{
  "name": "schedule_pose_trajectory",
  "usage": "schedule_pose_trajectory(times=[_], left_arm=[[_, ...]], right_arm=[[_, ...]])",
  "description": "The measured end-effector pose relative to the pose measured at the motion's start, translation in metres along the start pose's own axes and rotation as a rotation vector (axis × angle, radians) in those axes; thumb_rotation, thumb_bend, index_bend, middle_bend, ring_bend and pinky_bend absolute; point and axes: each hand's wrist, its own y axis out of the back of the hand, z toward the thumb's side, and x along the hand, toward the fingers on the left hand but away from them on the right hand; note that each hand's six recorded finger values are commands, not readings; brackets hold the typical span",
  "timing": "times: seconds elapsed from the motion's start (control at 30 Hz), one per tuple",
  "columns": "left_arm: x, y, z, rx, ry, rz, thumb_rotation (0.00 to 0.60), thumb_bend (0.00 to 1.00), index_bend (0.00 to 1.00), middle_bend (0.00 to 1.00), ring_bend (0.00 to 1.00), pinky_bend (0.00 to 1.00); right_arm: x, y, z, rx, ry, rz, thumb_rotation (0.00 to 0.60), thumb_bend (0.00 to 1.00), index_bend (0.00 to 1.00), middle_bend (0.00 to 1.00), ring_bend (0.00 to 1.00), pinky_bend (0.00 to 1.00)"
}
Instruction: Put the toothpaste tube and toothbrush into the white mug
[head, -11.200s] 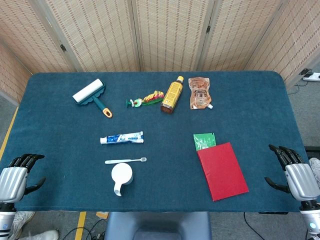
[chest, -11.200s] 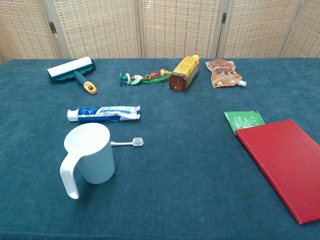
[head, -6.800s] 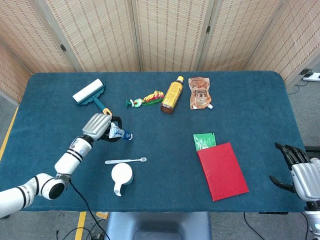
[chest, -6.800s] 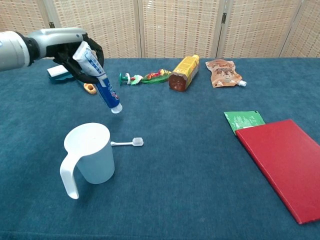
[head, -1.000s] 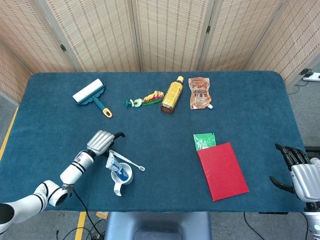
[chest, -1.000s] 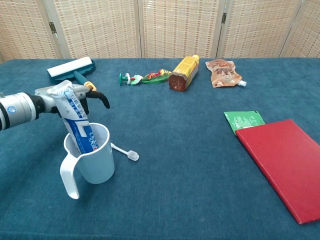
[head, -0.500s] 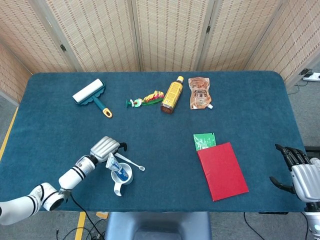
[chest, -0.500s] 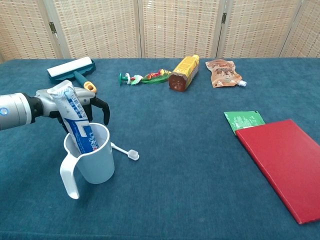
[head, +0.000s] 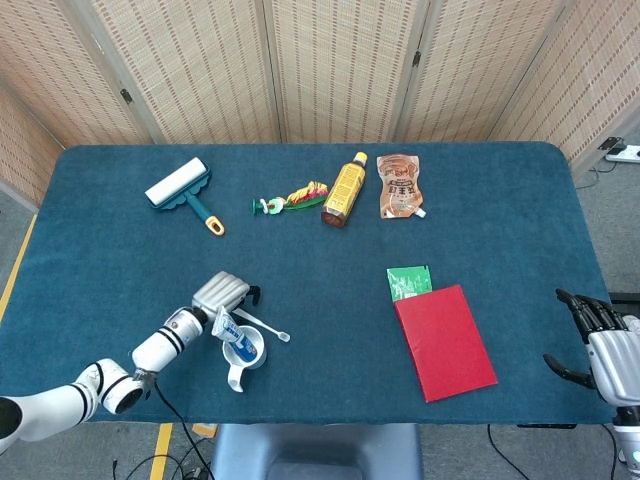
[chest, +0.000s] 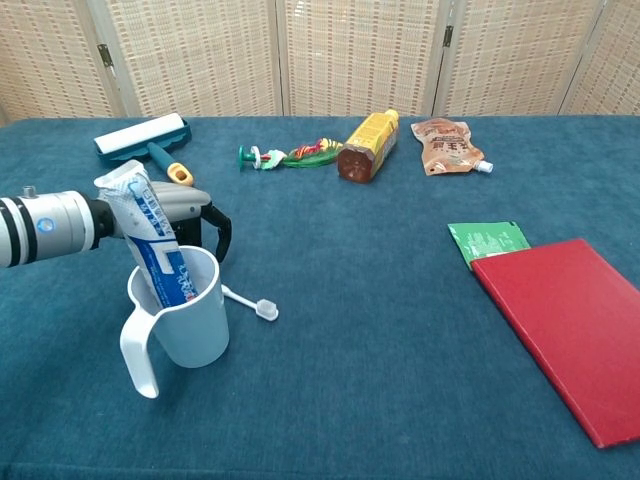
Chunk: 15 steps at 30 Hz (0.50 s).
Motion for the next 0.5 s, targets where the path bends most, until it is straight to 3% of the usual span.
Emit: schedule_pose_trajectory(times=[0.5], left_arm=[[0.004, -0.006, 0.012, 0.031, -0.022, -0.041, 0.6, 0.32, 0.54, 0.98, 0.87, 1.0]], right_arm=[[0.001, -0.001, -0.003, -0.001, -0.009, 0.002, 0.6, 0.09, 0.09, 0.21, 0.17, 0.18]])
